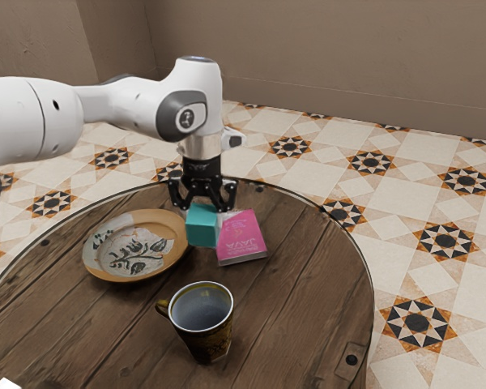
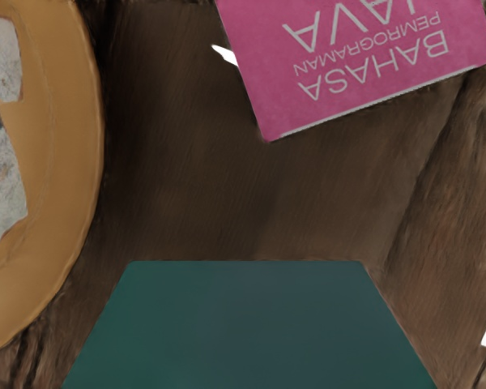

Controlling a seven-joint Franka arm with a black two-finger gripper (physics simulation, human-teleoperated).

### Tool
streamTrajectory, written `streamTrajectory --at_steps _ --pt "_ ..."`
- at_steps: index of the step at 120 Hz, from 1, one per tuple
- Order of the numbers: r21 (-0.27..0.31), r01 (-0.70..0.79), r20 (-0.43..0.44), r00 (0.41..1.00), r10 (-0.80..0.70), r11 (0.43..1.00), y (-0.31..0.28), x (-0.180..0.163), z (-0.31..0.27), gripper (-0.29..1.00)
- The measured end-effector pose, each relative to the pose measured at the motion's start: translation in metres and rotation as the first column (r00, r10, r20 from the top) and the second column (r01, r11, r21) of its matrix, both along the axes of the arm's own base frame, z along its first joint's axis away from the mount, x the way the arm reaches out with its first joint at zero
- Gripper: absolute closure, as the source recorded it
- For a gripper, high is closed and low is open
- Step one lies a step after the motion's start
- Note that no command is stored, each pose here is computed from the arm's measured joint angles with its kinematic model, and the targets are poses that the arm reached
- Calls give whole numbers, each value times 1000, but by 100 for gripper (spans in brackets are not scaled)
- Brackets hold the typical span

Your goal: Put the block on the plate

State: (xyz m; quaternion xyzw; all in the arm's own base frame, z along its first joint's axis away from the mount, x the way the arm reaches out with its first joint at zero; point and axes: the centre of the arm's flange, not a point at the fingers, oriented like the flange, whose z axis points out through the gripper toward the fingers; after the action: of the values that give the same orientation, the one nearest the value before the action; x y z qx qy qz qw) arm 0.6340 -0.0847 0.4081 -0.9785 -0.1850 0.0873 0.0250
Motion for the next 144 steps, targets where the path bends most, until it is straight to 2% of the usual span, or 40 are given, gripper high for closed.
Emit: streamTrajectory --at_steps 38,80,106,131,144 --pt "22 -145 -48 988 146 989 115 -1 -15 30" --pt "27 -221 -120 967 223 975 191 -11 -55 30" --pt "33 -249 -166 954 251 968 227 -16 -91 30" --pt "32 -241 -180 953 243 970 234 -14 -114 30" --pt "29 -234 -173 956 236 972 236 -12 -118 21"
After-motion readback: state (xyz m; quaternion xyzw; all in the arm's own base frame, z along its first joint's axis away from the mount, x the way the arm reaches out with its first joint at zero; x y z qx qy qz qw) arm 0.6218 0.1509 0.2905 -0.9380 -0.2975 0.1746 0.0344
